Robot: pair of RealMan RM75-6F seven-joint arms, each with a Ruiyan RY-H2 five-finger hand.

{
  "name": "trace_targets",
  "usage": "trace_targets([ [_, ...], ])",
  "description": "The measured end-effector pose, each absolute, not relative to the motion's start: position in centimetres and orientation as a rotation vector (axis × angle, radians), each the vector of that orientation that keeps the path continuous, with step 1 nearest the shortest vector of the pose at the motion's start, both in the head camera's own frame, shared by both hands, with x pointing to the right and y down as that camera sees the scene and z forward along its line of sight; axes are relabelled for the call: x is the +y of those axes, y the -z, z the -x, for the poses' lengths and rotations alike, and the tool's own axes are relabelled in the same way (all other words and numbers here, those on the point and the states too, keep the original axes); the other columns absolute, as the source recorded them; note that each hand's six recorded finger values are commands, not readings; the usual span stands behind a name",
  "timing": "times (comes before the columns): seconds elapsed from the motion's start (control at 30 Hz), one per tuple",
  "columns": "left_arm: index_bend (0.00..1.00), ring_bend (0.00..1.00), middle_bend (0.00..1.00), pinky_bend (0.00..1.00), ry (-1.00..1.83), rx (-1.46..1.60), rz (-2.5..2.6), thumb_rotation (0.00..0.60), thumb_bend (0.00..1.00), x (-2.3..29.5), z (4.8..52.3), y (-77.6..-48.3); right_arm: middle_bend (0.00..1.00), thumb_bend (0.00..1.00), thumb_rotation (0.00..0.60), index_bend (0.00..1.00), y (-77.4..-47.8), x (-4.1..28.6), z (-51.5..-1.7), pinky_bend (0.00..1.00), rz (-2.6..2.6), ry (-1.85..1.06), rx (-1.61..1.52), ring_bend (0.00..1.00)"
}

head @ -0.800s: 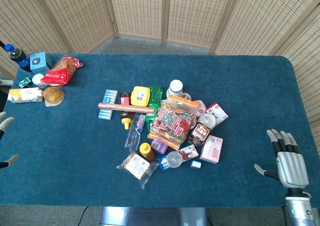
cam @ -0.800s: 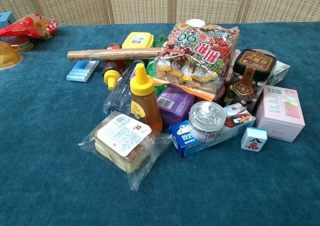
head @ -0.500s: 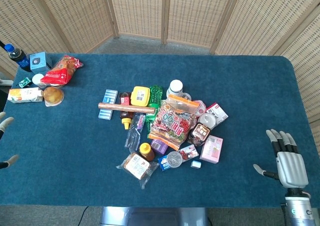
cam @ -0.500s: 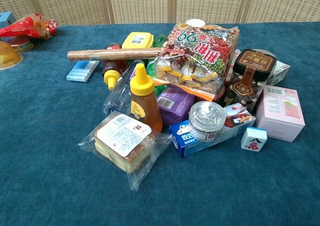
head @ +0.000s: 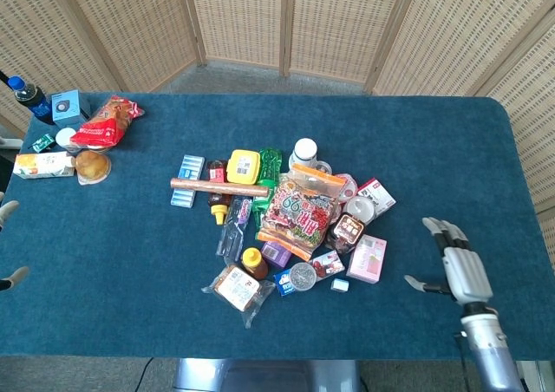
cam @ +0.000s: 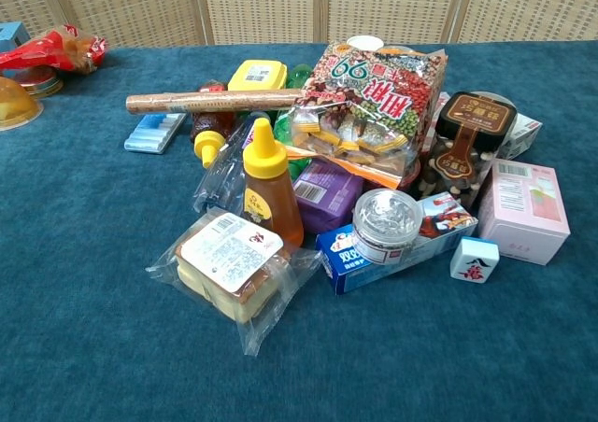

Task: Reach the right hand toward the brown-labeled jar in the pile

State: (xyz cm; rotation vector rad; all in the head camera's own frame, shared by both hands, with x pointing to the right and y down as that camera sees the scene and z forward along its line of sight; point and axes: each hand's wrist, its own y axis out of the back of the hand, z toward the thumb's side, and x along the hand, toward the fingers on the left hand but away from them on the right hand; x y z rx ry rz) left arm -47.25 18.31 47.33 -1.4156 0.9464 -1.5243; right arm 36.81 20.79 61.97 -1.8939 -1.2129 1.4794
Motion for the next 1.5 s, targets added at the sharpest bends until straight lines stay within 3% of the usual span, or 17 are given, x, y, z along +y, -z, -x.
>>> trace_targets([
  [0.43, 0.13, 0.0, 0.0, 0.0, 1.538, 0.95, 1.407, 0.6, 0.04, 18.2, 47.6, -47.4, 0.0, 0.0, 0.51, 0.0, -64.6, 17.2, -30.9, 0.0, 2.007, -1.418, -1.216, 0.0],
  [0.73, 0.13, 0.0, 0.0, 0.0, 1.542, 0.954, 1.407, 0.6, 0.05, 18.2, 47.7, -47.4, 0.0, 0.0, 0.511, 0.0, -64.0, 17.5, -27.1, 0.0, 2.128, -1.365, -1.229, 0.0],
  [1.13, 0.13, 0.0, 0.0, 0.0, 1.539, 0.961, 1.406, 0.6, 0.05, 18.2, 47.8, -47.2, 0.0, 0.0, 0.511, 0.0, -65.8, 16.9, -25.0, 0.0, 2.201, -1.358, -1.252, 0.0],
  [1.33, 0.13, 0.0, 0.0, 0.0, 1.542, 0.964, 1.406, 0.6, 0.05, 18.2, 47.8, -47.3, 0.0, 0.0, 0.595, 0.0, -66.2, 16.9, -24.4, 0.0, 2.219, -1.326, -1.302, 0.0],
  [1.37, 0.13, 0.0, 0.0, 0.0, 1.543, 0.964, 1.407, 0.6, 0.05, 18.2, 47.8, -47.3, 0.02, 0.0, 0.6, 0.0, -66.2, 16.8, -24.3, 0.0, 2.212, -1.317, -1.31, 0.0],
  [1.4, 0.13, 0.0, 0.0, 0.0, 1.543, 0.963, 1.408, 0.6, 0.05, 18.2, 47.8, -47.4, 0.1, 0.0, 0.6, 0.0, -66.1, 16.7, -24.3, 0.05, 2.199, -1.304, -1.323, 0.0],
  [1.47, 0.13, 0.0, 0.0, 0.0, 1.543, 0.963, 1.41, 0.6, 0.05, 18.2, 47.8, -47.4, 0.32, 0.0, 0.6, 0.03, -66.2, 16.6, -24.2, 0.24, 2.177, -1.285, -1.35, 0.08],
  [1.5, 0.13, 0.0, 0.0, 0.0, 1.543, 0.963, 1.41, 0.6, 0.05, 18.3, 47.8, -47.4, 0.45, 0.0, 0.6, 0.09, -66.4, 16.6, -24.2, 0.37, 2.168, -1.274, -1.366, 0.18],
])
